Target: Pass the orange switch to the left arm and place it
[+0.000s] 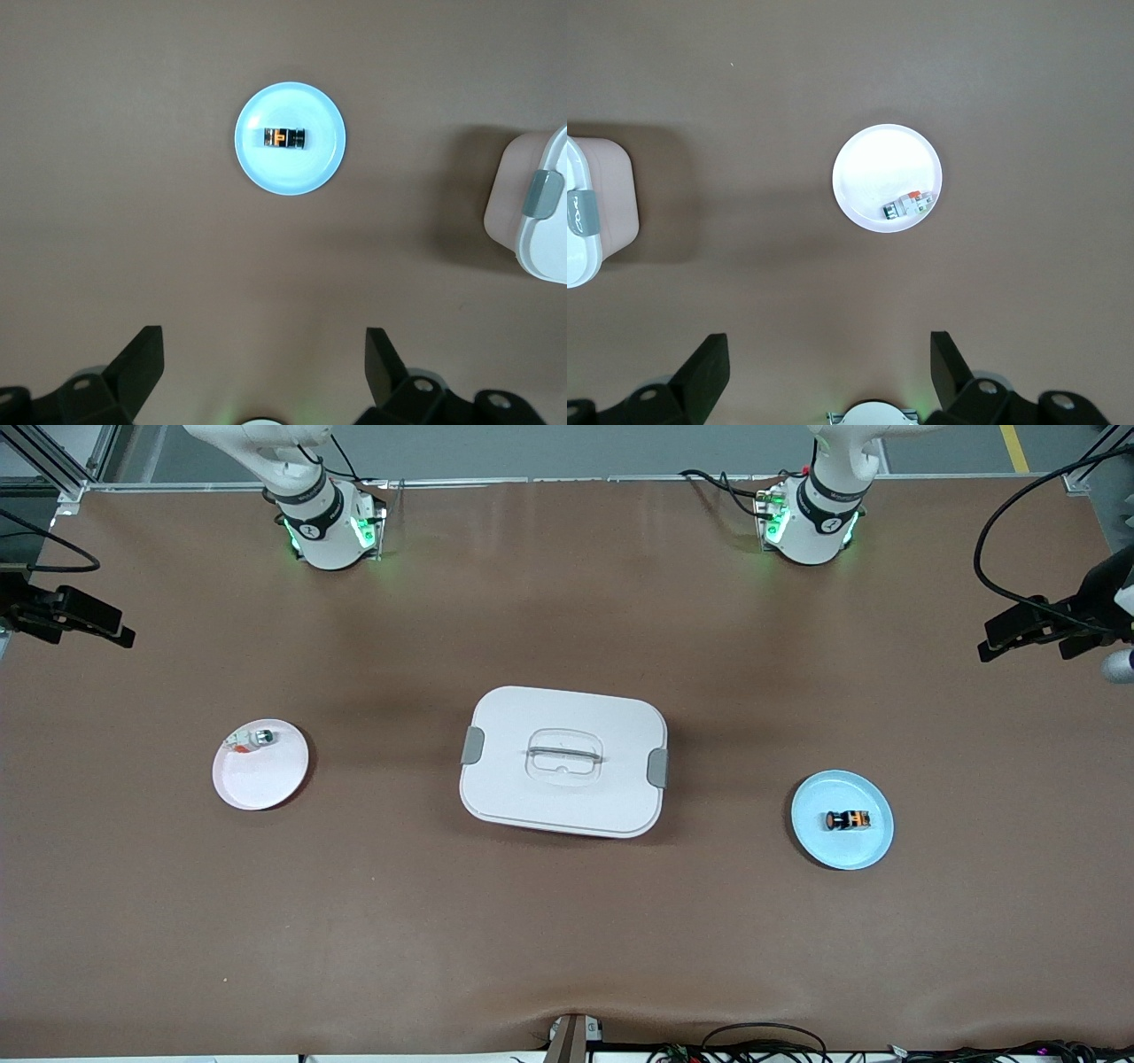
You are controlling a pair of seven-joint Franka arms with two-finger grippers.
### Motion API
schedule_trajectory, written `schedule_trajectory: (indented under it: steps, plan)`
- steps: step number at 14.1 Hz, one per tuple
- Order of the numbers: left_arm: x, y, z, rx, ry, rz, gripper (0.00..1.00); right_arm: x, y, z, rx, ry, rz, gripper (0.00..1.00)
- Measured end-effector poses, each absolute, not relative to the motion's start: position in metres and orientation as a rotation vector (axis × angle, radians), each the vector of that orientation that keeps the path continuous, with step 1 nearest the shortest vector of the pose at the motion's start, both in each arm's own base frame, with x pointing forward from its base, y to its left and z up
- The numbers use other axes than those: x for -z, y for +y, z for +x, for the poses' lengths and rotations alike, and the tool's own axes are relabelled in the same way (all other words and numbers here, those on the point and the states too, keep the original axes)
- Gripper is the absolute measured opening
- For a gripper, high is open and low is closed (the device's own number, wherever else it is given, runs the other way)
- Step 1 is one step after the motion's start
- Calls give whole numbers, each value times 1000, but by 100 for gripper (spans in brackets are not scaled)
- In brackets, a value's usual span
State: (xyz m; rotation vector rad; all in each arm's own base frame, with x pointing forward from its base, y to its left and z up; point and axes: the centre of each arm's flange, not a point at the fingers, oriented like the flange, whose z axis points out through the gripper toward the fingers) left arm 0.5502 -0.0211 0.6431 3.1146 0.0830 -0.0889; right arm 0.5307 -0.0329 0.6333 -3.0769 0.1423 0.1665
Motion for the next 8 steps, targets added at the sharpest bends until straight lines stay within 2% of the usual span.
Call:
schedule_trajectory:
  steps: [8]
  plan:
    - [-648, -47, 505, -6, 91, 3152, 100, -638, -19, 524, -156, 104, -3081, 100]
